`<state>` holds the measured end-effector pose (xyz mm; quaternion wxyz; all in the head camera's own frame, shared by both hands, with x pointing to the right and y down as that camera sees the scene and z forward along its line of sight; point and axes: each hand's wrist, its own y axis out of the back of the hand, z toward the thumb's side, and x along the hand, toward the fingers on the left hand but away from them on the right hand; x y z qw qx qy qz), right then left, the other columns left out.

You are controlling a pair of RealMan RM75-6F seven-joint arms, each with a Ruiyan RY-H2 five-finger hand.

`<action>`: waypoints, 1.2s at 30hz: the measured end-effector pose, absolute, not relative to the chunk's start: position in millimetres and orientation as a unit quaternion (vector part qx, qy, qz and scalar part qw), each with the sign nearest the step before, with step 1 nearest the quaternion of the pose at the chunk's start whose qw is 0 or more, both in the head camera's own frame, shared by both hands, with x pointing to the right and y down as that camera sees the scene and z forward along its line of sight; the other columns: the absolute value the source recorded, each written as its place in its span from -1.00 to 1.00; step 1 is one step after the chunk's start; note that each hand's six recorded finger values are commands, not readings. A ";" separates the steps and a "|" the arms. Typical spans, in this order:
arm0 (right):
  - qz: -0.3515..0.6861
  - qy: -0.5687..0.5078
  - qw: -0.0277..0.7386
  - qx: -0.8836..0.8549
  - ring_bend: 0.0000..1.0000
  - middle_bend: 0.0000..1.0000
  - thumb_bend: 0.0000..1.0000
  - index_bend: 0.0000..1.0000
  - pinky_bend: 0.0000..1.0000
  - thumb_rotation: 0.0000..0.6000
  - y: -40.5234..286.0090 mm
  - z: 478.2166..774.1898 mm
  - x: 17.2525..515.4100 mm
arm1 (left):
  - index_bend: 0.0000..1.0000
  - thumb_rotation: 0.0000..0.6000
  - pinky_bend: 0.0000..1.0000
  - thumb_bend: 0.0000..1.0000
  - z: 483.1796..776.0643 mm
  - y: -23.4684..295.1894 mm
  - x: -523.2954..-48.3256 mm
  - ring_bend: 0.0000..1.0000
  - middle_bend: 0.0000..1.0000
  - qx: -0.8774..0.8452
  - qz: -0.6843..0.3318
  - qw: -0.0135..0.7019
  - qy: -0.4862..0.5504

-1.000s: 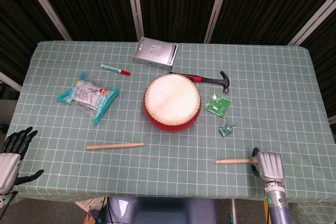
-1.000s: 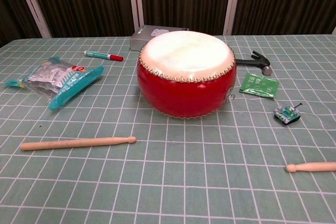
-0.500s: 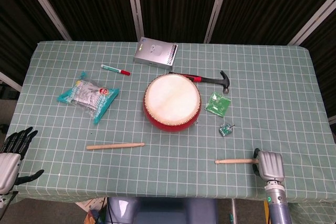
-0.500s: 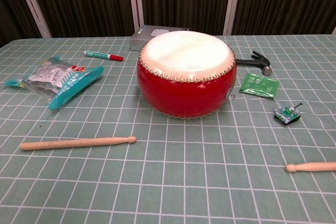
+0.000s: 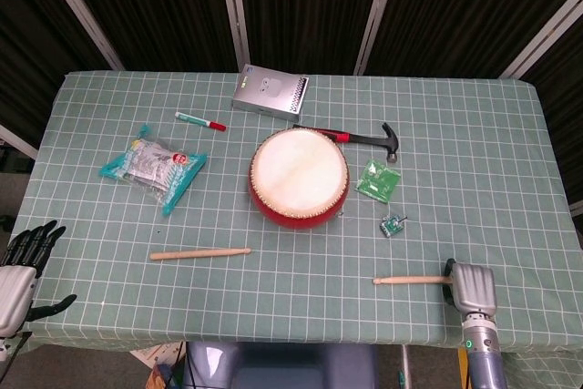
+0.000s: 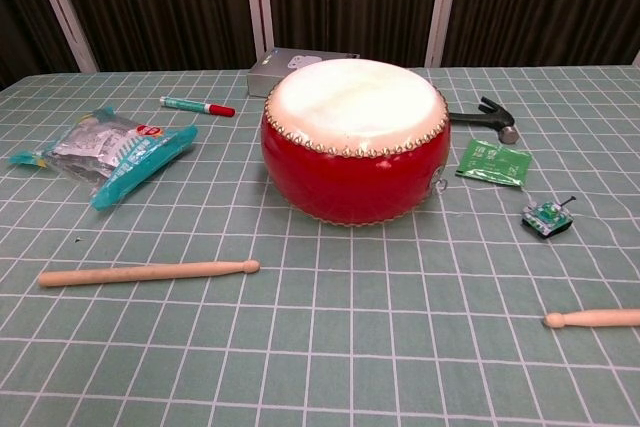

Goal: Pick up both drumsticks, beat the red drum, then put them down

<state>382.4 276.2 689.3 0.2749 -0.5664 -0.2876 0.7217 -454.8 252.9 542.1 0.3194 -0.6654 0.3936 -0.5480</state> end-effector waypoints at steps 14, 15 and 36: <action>0.724 -0.293 0.257 -0.570 1.00 1.00 -0.07 0.77 1.00 1.00 277.4 688.9 383.1 | -1.00 1.00 -0.97 -0.84 542.1 253.0 -454.5 -1.00 -1.00 -0.665 -0.549 0.319 0.393; 0.721 -0.297 0.254 -0.572 1.00 1.00 -0.07 0.79 1.00 1.00 275.9 687.0 381.7 | -1.00 1.00 -0.97 -0.84 542.0 252.9 -454.5 -1.00 -1.00 -0.665 -0.549 0.319 0.393; 0.594 -0.468 0.157 -0.636 1.00 1.00 0.00 0.83 1.00 1.00 218.0 557.7 368.3 | -1.00 1.00 -0.97 -0.84 542.9 254.7 -452.6 -1.00 -1.00 -0.668 -0.552 0.318 0.386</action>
